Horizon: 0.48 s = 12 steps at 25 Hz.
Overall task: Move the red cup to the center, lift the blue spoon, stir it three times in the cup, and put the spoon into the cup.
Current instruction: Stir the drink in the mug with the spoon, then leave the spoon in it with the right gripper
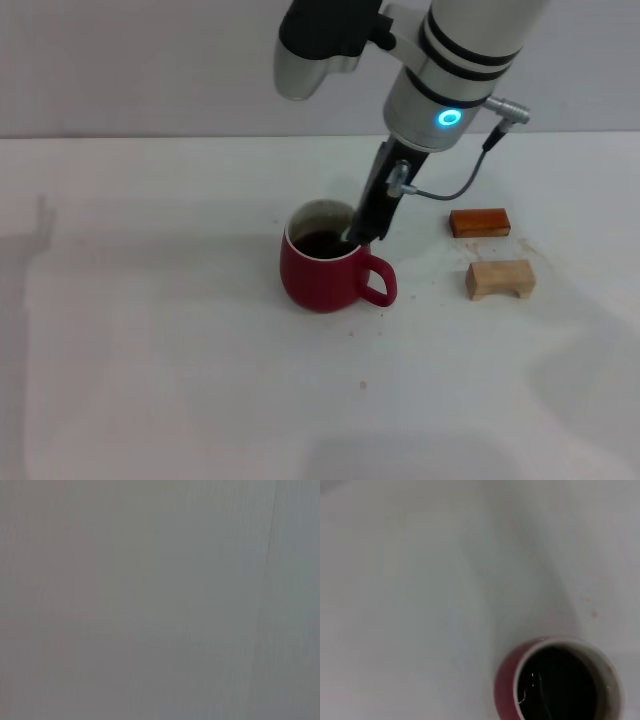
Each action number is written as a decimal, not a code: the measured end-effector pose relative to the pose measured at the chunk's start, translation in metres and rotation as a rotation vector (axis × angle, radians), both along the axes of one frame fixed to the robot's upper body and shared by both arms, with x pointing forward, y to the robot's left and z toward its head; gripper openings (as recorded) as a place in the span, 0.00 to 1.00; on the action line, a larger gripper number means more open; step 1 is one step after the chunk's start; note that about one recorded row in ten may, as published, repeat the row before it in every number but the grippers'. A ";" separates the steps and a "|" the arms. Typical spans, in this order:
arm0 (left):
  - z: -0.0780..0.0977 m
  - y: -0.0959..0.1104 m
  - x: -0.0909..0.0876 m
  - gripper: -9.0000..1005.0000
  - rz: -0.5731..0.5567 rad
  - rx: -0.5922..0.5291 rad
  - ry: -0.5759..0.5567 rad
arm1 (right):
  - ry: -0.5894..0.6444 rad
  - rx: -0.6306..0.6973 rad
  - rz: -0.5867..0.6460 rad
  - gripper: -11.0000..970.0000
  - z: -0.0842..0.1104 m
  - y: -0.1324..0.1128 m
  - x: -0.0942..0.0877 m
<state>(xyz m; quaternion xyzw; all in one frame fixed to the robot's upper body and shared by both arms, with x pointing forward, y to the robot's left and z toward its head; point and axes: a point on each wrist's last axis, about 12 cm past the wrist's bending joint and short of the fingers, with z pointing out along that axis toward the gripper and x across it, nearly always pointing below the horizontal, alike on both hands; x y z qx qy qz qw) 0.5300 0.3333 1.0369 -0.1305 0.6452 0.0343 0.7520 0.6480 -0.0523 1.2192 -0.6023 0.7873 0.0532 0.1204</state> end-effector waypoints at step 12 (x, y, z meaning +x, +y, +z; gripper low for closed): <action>0.000 0.000 0.001 0.86 -0.002 0.000 -0.001 | -0.115 0.028 -0.017 0.25 0.007 0.008 0.012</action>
